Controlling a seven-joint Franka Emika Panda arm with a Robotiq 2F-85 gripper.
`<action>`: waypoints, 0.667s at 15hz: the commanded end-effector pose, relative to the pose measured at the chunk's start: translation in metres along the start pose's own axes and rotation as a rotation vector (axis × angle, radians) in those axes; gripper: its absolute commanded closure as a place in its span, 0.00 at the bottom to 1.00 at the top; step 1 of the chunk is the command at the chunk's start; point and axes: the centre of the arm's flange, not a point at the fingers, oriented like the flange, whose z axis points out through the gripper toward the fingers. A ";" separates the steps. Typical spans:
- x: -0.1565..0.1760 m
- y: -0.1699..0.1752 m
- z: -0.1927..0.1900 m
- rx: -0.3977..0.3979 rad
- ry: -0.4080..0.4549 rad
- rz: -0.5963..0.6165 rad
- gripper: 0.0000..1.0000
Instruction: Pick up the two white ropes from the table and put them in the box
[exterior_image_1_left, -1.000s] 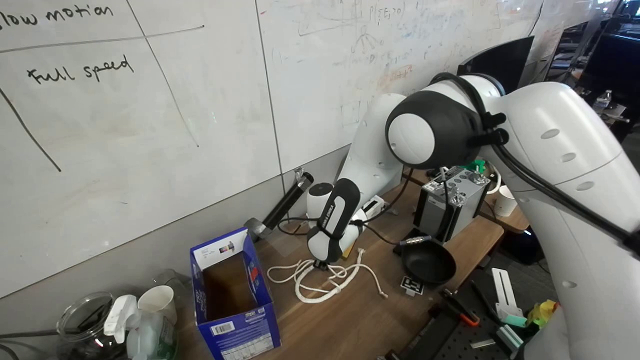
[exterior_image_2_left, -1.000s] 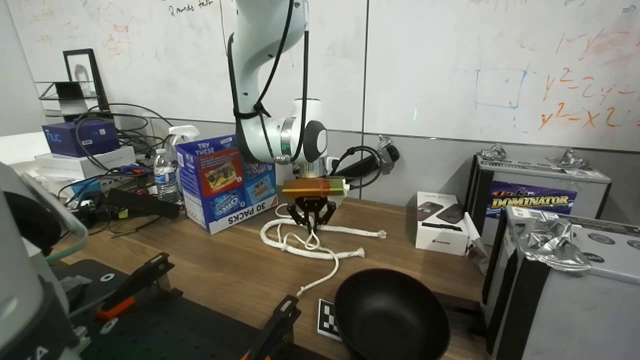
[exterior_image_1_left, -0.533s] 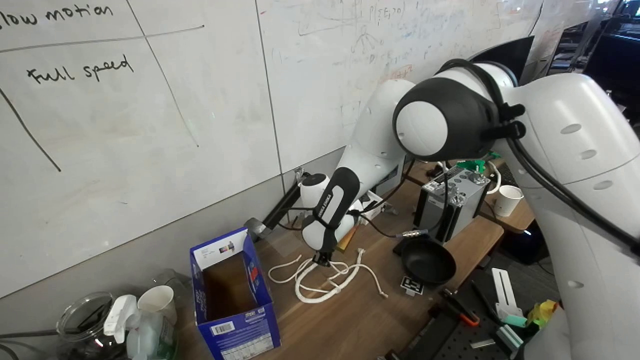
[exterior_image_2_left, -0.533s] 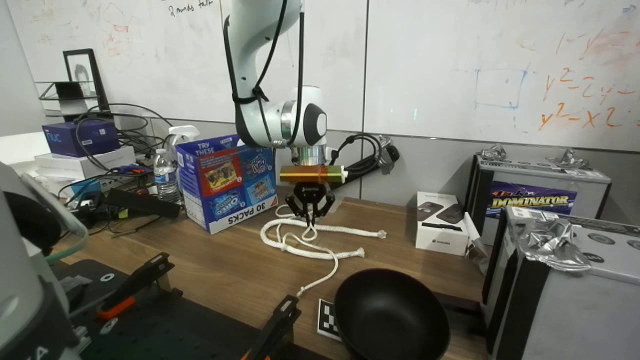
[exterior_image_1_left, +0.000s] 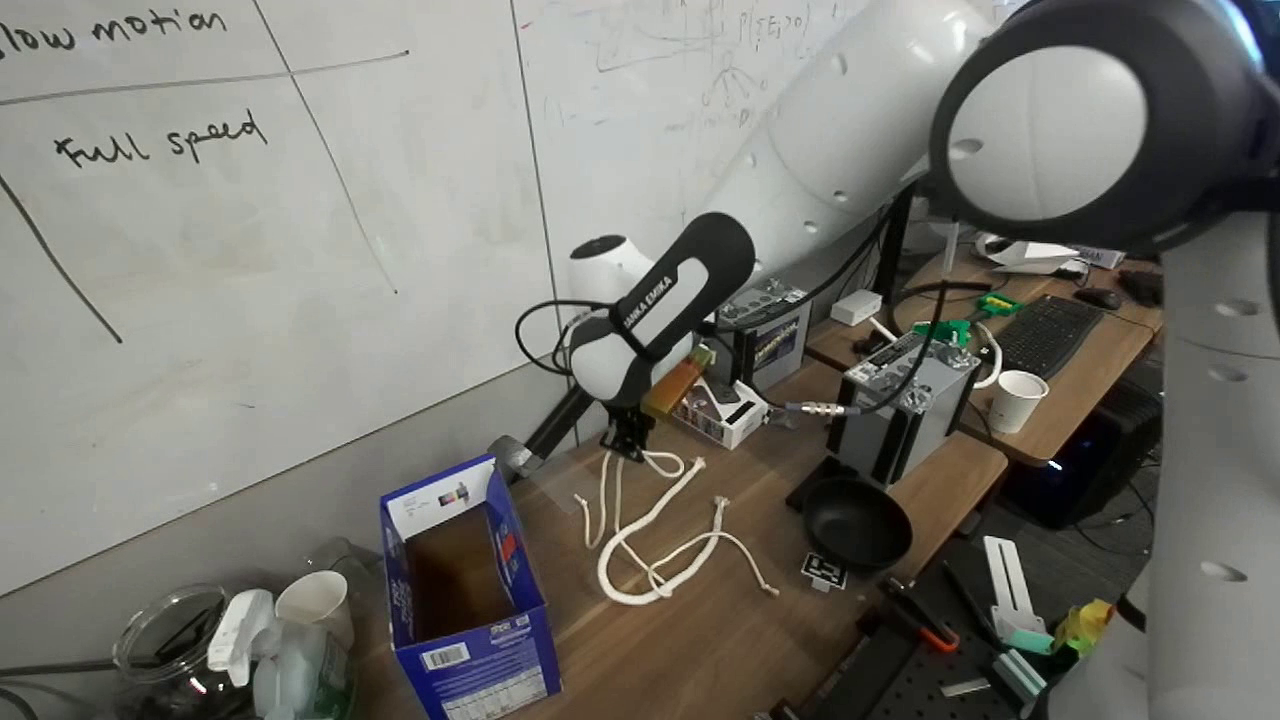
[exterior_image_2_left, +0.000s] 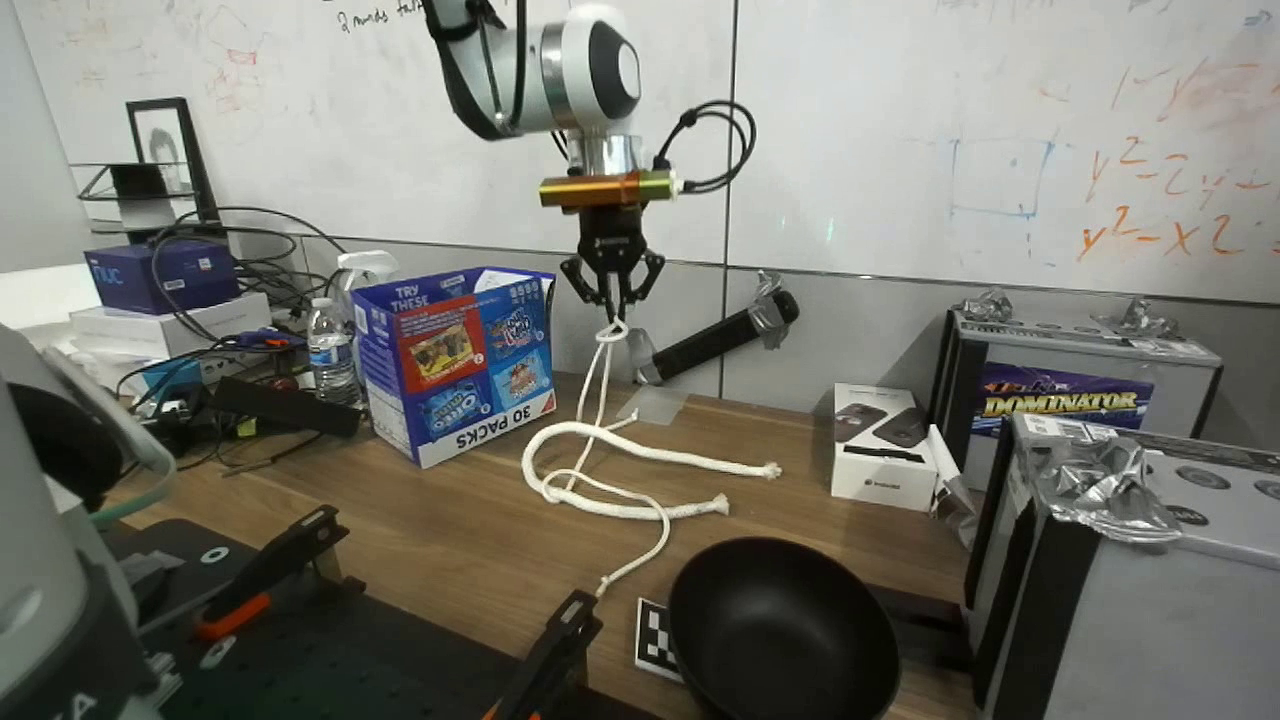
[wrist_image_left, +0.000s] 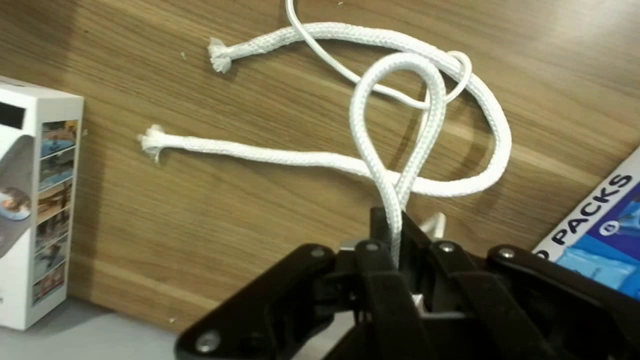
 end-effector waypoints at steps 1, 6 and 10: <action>-0.011 0.002 -0.092 -0.002 0.029 0.020 0.96; -0.016 0.002 -0.200 0.001 0.077 0.087 0.96; -0.008 -0.014 -0.281 -0.001 0.140 0.121 0.96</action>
